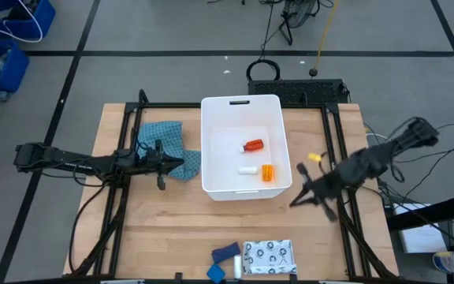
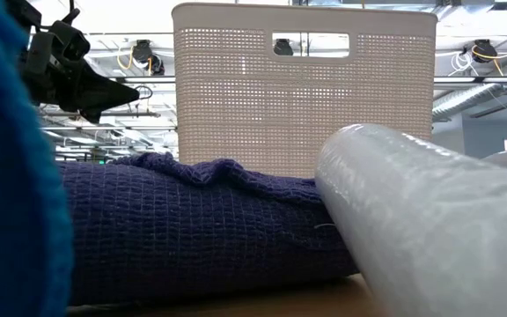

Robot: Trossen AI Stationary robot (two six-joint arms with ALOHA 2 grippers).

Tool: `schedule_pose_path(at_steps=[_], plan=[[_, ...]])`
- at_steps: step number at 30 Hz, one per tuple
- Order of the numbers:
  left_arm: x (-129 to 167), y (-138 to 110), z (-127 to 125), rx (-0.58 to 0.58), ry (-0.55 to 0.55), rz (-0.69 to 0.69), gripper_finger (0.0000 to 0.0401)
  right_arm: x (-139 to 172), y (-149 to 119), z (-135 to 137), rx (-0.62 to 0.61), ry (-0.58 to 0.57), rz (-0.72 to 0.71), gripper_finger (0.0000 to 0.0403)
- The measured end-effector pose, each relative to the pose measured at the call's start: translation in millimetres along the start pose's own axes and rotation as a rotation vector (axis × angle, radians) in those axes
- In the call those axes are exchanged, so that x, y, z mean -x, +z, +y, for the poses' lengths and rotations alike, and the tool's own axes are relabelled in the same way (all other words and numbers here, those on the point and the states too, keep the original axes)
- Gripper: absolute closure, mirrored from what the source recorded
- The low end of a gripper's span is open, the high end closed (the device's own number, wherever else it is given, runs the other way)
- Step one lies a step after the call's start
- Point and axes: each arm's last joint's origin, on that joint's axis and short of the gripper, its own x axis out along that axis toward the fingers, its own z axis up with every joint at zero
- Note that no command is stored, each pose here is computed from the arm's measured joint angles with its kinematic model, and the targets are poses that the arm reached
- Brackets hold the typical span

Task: Pick & place medical supplies in basket/bin
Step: Put the mailer bag into the white bin

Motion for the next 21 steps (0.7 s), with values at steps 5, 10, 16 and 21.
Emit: schedule_pose_path(at_steps=[5, 10, 16, 21], plan=[[0, 0, 0, -0.007, 0.0, 0.0, 0.0376, -32, 11, 41, 0.069, -0.005, 0.082, 0.0403], [0, 0, 0, -0.007, 0.0, -0.001, 0.039, -52, 20, 79, 0.135, -0.057, 0.114, 0.0403], [0, 0, 0, 0.008, 0.002, -0.002, 0.0395, -66, 31, 111, 0.178, -0.1, 0.166, 0.0403], [0, 0, 1, 0.061, 0.031, -0.005, 0.0375, -80, 31, 135, 0.206, -0.138, 0.215, 0.0403]])
